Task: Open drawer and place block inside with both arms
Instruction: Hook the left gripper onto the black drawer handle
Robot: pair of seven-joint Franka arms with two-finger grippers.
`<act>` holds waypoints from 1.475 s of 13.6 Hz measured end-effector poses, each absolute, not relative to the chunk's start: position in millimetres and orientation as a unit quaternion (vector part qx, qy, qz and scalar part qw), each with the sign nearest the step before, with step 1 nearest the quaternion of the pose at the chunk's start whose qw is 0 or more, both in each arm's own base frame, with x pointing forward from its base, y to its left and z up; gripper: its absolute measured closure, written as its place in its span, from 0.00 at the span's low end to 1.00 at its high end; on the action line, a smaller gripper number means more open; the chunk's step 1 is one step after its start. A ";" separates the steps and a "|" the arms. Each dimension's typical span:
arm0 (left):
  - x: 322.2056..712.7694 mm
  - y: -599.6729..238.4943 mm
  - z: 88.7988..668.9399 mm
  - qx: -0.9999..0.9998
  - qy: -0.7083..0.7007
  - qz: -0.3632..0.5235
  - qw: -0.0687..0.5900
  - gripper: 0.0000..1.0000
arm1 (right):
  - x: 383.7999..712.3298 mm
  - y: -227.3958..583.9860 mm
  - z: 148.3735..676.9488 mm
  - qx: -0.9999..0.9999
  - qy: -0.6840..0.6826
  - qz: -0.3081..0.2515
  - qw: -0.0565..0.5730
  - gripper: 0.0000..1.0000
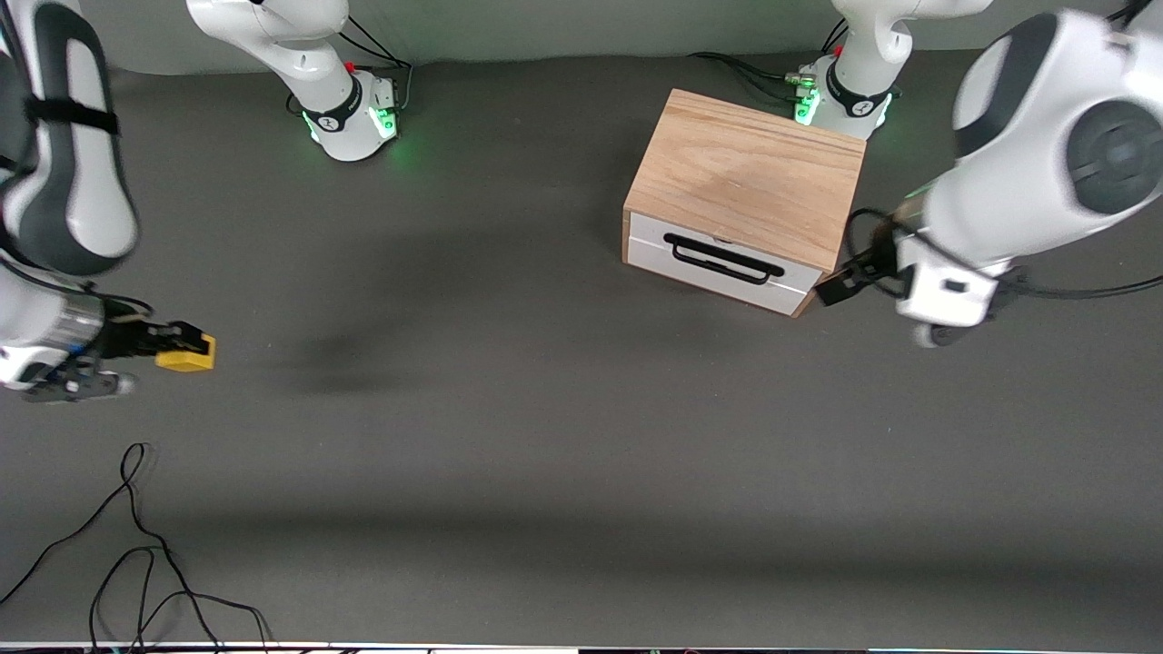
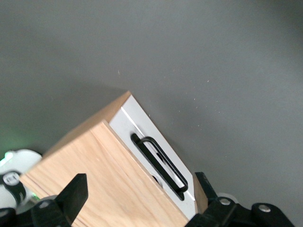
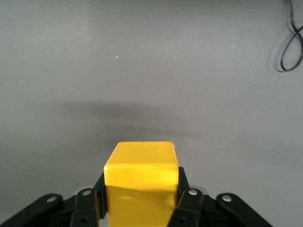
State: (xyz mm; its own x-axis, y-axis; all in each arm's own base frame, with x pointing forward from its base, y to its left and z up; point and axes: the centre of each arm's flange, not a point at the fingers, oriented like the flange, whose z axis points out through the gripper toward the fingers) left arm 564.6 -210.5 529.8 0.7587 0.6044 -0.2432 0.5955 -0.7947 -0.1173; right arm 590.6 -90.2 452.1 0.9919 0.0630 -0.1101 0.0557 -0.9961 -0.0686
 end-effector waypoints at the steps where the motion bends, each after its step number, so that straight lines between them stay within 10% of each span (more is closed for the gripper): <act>1: 560.8 -229.6 516.5 -0.927 -0.345 0.144 0.030 0.00 | 589.1 -89.4 475.1 -0.997 -0.032 0.057 0.033 0.45; 20: 518.1 -292.0 299.7 -0.874 -0.435 0.184 0.112 0.00 | 563.3 -5.1 567.3 -0.998 0.029 0.051 -0.009 0.45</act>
